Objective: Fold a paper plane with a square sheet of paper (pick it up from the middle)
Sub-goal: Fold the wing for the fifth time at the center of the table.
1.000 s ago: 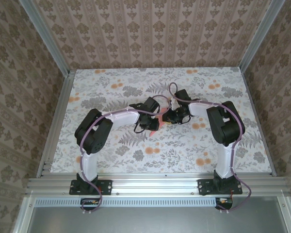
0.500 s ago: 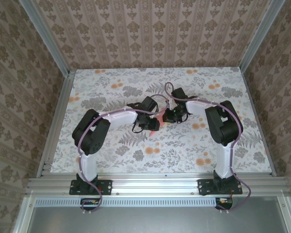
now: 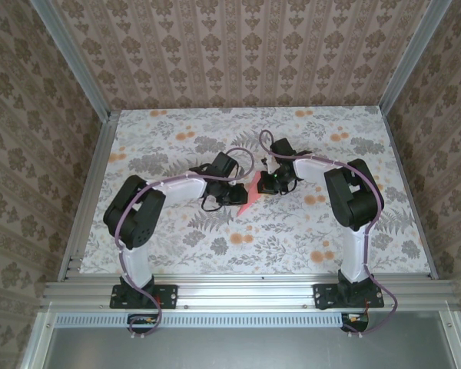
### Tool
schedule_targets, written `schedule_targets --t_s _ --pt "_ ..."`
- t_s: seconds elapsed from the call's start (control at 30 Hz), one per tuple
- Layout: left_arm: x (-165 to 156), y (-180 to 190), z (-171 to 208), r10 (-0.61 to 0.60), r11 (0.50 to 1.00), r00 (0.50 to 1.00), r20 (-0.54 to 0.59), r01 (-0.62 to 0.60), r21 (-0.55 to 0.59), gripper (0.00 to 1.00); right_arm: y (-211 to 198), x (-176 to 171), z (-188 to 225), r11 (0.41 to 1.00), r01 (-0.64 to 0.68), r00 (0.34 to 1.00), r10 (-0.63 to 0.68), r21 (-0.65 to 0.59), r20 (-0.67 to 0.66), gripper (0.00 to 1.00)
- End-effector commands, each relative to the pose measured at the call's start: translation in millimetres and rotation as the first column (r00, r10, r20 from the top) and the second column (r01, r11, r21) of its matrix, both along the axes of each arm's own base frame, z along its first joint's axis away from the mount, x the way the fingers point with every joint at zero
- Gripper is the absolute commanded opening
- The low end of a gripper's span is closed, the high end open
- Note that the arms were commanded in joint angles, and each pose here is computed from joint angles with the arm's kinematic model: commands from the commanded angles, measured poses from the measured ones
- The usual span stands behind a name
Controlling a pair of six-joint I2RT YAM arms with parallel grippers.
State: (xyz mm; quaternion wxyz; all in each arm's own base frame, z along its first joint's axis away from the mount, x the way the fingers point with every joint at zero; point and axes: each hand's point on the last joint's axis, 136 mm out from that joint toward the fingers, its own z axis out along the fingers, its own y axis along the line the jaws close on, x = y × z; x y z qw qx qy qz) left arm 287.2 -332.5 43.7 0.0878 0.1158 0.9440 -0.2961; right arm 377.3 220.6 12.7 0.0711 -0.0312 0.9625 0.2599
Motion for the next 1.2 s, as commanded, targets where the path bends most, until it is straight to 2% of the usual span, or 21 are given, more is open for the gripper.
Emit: schedule_targets --t_s 0.0,1.17 --pt "-4 -4 -4 -0.006 0.999 0.999 -0.031 0.005 -0.033 0.17 -23 -17 -42 0.988 0.008 0.996 -0.021 -0.157 -0.084 0.05" --pt "-19 -2 -29 -0.046 0.995 0.996 -0.072 0.052 0.083 0.16 -22 -17 -42 0.987 0.015 0.995 -0.03 -0.158 -0.093 0.05"
